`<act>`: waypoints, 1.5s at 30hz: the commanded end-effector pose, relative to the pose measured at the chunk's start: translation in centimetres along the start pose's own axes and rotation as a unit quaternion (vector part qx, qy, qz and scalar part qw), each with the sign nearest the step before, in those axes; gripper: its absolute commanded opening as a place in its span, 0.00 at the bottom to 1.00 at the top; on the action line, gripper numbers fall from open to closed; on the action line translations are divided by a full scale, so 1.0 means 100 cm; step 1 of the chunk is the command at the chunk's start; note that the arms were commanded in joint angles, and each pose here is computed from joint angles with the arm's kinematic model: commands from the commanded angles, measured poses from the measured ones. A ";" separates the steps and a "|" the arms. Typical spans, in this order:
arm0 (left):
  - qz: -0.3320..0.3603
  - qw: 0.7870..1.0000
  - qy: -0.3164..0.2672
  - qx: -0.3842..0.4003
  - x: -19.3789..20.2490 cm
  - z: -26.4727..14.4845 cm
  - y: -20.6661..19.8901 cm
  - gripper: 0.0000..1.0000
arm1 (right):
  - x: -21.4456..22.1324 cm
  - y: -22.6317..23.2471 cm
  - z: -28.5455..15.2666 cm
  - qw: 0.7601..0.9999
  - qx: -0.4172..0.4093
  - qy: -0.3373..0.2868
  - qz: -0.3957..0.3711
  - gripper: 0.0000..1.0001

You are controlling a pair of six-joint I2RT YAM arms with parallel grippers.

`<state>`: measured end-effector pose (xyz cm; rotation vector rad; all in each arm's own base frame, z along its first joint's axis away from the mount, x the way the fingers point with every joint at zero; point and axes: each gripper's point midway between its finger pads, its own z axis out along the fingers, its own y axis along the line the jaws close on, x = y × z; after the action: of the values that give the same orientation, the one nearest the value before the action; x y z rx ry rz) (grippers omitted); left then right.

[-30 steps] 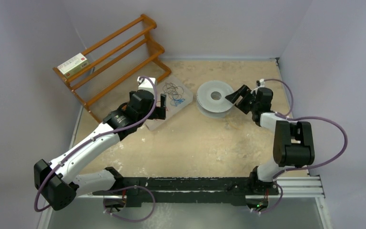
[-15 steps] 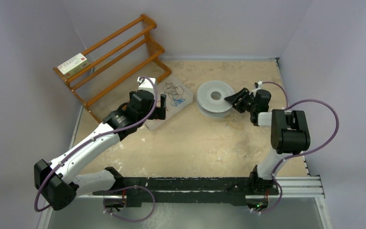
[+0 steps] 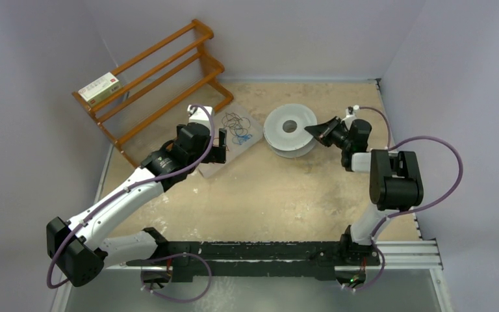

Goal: Wrap the cables

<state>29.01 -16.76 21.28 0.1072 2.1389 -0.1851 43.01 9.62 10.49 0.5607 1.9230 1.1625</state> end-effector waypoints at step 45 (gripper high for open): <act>0.002 0.993 -0.088 -0.083 -0.031 -0.053 0.055 0.93 | 0.139 0.245 -0.136 0.799 -0.220 0.090 -0.552 0.00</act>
<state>27.37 -13.03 24.89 0.0389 2.0248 -0.1244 24.17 21.06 26.68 -0.7127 1.7708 0.7531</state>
